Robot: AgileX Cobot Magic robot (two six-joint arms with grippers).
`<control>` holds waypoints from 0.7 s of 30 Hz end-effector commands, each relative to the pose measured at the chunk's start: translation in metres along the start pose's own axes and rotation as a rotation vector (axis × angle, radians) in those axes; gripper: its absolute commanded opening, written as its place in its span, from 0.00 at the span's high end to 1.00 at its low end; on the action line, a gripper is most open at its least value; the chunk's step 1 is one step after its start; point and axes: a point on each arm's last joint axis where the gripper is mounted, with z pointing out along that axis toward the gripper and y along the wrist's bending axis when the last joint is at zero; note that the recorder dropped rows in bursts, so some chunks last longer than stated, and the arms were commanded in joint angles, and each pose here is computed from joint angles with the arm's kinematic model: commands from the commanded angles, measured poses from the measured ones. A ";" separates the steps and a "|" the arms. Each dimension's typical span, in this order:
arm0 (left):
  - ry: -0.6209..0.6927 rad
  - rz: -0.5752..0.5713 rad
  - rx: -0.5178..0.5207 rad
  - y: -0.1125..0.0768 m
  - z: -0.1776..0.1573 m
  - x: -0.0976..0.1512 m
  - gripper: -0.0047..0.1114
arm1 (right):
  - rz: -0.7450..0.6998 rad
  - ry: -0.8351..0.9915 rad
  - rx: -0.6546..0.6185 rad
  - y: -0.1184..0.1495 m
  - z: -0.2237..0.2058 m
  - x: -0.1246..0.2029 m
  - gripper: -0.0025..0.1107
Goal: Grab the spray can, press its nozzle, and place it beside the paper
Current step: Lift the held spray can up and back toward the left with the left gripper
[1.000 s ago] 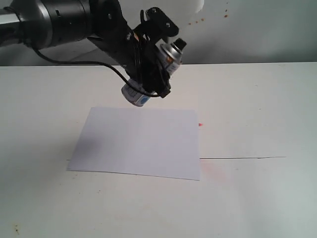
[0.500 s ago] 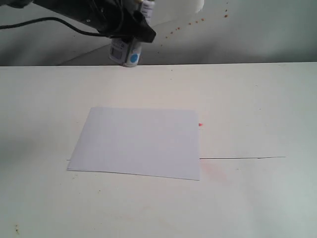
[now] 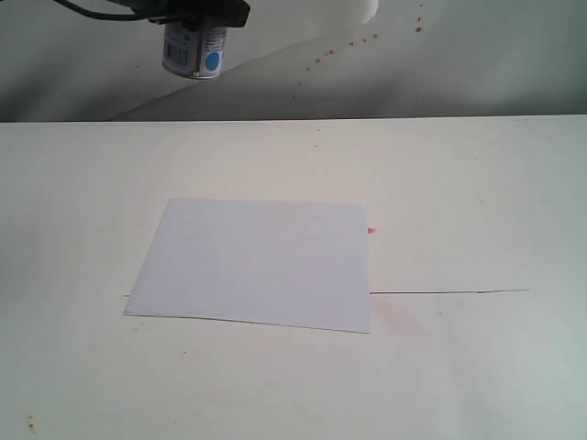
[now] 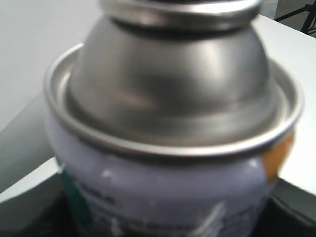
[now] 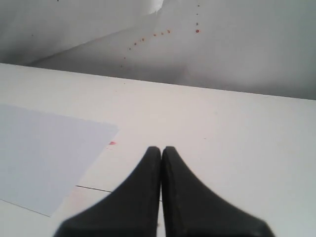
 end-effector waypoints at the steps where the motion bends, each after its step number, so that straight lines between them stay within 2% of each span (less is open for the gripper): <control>1: -0.045 -0.008 -0.002 -0.002 -0.009 -0.009 0.96 | 0.037 -0.008 0.015 -0.001 0.000 0.000 0.98; 4: -0.057 -0.037 0.018 -0.004 -0.009 -0.010 0.96 | 0.037 -0.014 0.025 -0.002 0.000 0.000 0.98; 9: -0.063 -0.042 0.023 -0.004 -0.009 -0.010 0.96 | 0.138 -0.030 0.010 -0.001 0.000 -0.002 0.98; 21: -0.111 -0.090 0.019 -0.004 -0.010 -0.015 0.96 | 0.140 -0.030 0.009 -0.001 0.000 -0.002 0.98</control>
